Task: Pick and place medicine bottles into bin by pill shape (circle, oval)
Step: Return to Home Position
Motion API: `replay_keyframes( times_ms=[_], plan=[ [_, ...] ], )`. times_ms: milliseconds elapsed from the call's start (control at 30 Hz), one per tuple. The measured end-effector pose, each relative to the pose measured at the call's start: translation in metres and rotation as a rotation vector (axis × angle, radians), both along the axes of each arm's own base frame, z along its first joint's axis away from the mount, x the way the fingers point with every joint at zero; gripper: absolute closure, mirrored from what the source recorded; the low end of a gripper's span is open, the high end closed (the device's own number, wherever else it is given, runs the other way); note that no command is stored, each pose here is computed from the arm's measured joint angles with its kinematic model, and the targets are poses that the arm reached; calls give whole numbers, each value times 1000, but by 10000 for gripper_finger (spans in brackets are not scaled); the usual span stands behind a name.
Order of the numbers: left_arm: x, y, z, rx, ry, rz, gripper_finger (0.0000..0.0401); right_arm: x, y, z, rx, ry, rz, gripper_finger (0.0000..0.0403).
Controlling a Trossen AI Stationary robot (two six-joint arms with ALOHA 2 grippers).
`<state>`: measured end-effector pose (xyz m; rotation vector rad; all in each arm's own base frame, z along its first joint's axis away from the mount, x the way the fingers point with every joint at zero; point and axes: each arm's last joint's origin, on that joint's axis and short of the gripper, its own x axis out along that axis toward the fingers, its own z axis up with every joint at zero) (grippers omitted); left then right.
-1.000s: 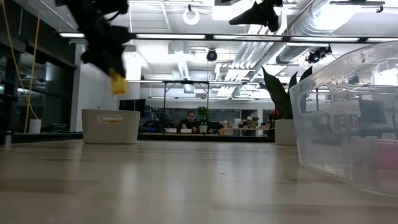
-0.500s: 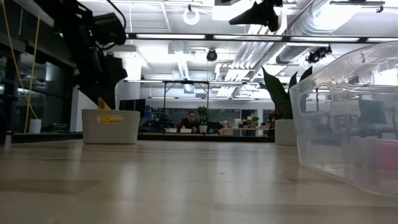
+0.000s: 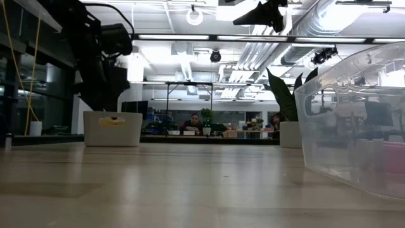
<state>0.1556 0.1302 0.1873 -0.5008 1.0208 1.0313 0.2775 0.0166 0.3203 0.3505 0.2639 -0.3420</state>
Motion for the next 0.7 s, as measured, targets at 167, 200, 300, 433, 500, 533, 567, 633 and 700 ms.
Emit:
replay_keyframes(
  times_ms=[167,200,300,433,500,533,567,633,700],
  plan=[
    [5,1,19,-18,-100,-54,119,0,0,0,0,0,0,132],
    [6,1,28,-8,-128,-60,119,0,0,0,0,0,0,132],
    [5,-1,57,60,-221,-86,119,0,0,0,-4,1,1,132],
    [0,-15,97,173,-454,-167,119,0,0,0,-16,4,5,132],
    [-2,-29,114,232,-633,-276,123,0,0,0,-17,4,6,132],
    [-3,-38,121,262,-720,-333,128,0,0,0,-19,5,6,132],
    [-4,-47,127,288,-795,-377,136,0,0,0,-24,6,8,132],
    [-7,-65,131,312,-917,-455,156,0,0,0,-24,6,8,132],
    [-10,-82,130,334,-1019,-522,187,0,0,0,-24,5,9,132]
  ],
)
